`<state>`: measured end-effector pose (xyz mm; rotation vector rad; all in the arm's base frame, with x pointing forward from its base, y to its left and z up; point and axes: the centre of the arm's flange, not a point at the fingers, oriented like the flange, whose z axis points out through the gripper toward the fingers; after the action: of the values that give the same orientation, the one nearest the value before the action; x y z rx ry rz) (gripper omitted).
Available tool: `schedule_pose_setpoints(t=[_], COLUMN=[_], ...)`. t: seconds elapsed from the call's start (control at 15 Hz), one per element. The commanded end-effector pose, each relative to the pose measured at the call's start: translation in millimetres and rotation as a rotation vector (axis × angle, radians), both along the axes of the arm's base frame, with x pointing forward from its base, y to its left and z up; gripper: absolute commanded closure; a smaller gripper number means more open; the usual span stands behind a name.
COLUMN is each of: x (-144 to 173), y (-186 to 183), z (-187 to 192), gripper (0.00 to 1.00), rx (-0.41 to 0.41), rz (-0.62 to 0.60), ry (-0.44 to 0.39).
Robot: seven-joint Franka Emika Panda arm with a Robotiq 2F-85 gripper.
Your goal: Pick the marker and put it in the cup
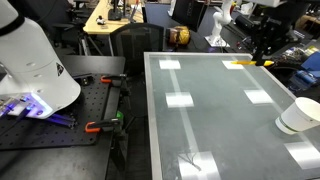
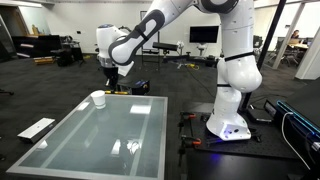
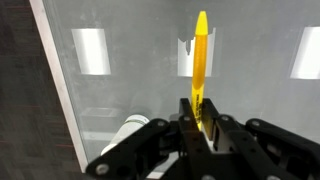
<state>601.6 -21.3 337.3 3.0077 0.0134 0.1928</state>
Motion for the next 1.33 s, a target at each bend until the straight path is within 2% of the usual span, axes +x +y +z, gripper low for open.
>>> schedule_pose_setpoints(t=[0.0, 0.13, 0.2, 0.67, 1.0, 1.27], x=[0.0, 0.0, 0.0, 7.7, 14.5, 21.5], y=[-0.2, -0.5, -0.5, 17.3, 25.8, 25.7], z=[-0.1, -0.1, -0.1, 5.9, 5.3, -0.4], gripper=[0.84, 0.84, 0.96, 0.96, 0.96, 0.96], rx=[0.0, 0.0, 0.0, -0.182, -0.319, -0.376], rz=[0.0, -0.001, -0.001, -0.086, -0.204, -0.29], ry=[0.0, 0.0, 0.0, -0.114, -0.225, -0.323])
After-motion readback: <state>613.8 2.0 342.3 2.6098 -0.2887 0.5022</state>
